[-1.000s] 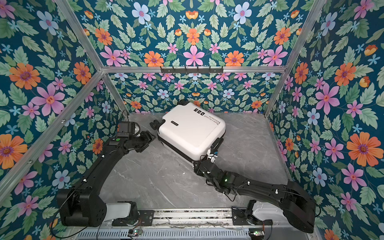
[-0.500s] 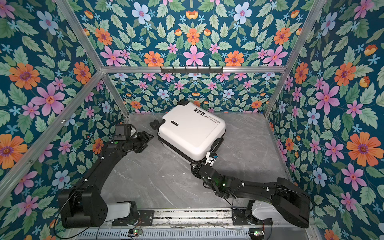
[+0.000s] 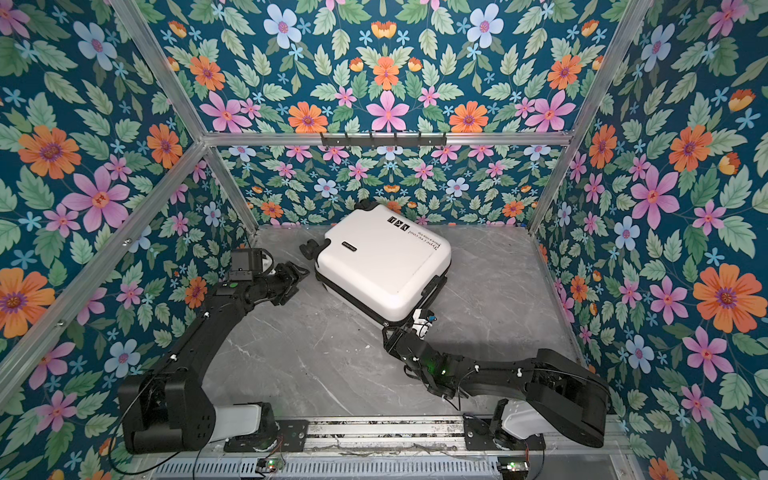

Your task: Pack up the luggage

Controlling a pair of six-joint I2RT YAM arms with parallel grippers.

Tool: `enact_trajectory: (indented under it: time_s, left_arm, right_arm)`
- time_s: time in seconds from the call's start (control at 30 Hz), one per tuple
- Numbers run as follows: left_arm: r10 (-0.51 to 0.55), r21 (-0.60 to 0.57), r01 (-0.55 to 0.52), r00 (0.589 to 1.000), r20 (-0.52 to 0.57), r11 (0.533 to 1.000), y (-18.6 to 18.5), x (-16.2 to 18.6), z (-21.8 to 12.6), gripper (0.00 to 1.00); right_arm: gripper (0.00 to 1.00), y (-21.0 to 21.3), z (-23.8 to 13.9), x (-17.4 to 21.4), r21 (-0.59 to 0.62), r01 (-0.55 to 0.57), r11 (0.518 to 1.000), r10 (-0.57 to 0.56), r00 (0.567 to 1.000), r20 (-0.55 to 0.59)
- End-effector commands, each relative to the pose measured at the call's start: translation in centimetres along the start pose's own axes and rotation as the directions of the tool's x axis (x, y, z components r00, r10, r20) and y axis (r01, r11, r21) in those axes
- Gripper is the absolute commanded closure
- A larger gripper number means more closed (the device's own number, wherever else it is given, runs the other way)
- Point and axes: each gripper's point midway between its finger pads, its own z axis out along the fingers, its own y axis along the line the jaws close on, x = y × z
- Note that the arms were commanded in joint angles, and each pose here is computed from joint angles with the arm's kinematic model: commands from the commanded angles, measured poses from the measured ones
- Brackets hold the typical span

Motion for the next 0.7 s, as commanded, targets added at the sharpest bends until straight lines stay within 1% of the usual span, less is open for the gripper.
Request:
enact_trajectory:
  time_s: [0.0,0.1,0.53,0.67]
  left_arm:
    - [0.006,0.017,-0.006,1.000,-0.003,1.000,-0.3,0.0,0.0,0.29]
    - [0.006,0.018,-0.006,1.000,-0.004,1.000,-0.2,0.1,-0.1,0.29]
    - [0.004,0.023,-0.003,1.000,-0.011,1.000,-0.2,0.3,-0.1,0.29]
    - [0.004,0.023,-0.004,1.000,-0.012,1.000,-0.1,0.4,-0.1,0.29]
  right_arm:
    - [0.52,1.0,0.2,-0.5,-0.040,-0.027,0.999,0.028,0.999,0.030]
    - [0.55,1.3,0.6,-0.4,-0.056,-0.034,0.998,0.036,0.999,0.032]
    - [0.57,1.8,1.5,-0.4,-0.070,-0.049,0.996,0.053,0.997,0.050]
    - [0.60,1.7,1.7,-0.7,-0.067,-0.059,0.996,0.063,0.996,0.064]
